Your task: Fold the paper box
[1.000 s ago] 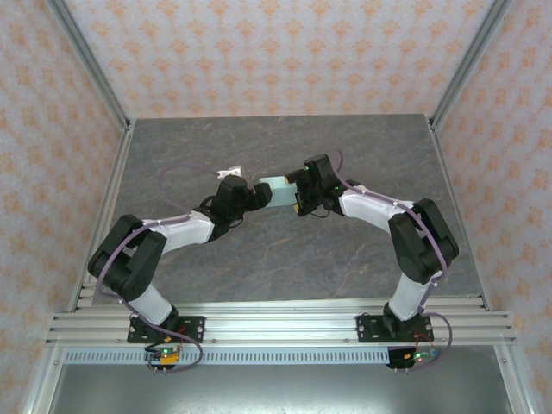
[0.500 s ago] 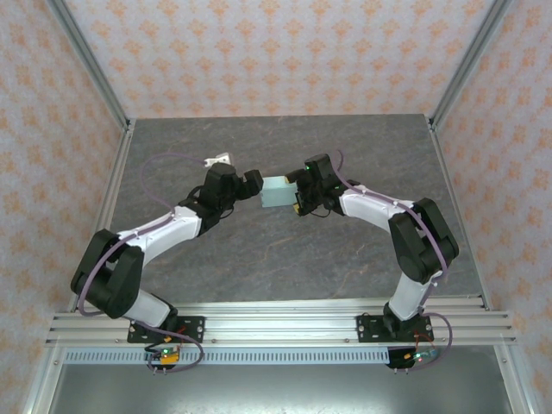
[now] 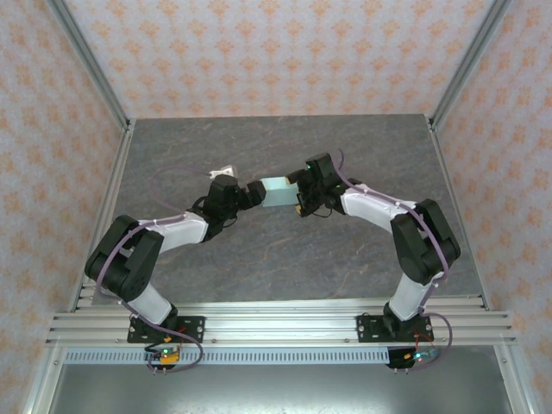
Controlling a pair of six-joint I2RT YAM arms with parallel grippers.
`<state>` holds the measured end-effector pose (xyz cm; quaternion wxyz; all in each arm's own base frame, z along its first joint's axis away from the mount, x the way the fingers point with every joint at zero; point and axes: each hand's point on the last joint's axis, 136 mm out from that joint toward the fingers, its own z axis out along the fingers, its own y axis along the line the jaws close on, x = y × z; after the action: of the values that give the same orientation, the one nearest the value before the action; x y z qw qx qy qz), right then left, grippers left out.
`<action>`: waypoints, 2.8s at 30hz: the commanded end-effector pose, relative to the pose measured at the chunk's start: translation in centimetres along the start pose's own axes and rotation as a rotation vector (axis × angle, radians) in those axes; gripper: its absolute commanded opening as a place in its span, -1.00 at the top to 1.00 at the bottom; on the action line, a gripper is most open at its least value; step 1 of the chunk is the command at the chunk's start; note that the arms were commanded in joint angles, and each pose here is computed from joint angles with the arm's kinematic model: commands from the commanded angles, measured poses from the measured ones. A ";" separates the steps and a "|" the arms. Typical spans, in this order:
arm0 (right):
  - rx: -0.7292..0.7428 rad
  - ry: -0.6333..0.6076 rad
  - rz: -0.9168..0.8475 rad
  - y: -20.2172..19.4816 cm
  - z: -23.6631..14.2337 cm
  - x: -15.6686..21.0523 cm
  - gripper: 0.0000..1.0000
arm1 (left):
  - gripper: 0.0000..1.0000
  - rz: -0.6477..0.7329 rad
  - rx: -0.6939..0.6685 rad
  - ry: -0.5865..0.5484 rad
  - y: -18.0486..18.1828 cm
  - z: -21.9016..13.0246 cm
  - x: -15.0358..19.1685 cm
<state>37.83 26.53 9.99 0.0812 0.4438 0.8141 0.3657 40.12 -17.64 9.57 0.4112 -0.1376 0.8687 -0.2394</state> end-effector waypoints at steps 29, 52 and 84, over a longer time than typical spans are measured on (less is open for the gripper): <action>0.077 -0.006 0.210 0.0 -0.3 1.6 -0.43 | -0.75 0.119 -0.100 0.056 0.8 -2.3 -0.4; 0.104 -0.355 0.026 -5.2 -12.8 -2.1 -0.79 | -1.00 0.234 -0.337 -0.244 3.7 -12.8 -8.1; 0.339 -1.221 -0.872 -11.7 -22.2 -20.2 -0.99 | -1.00 0.451 -0.509 -0.296 14.4 -13.4 -9.1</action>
<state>30.77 -4.63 13.16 0.5348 0.1892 0.8062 -0.1679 32.95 2.09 13.46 0.4824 -0.0413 0.8663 0.1230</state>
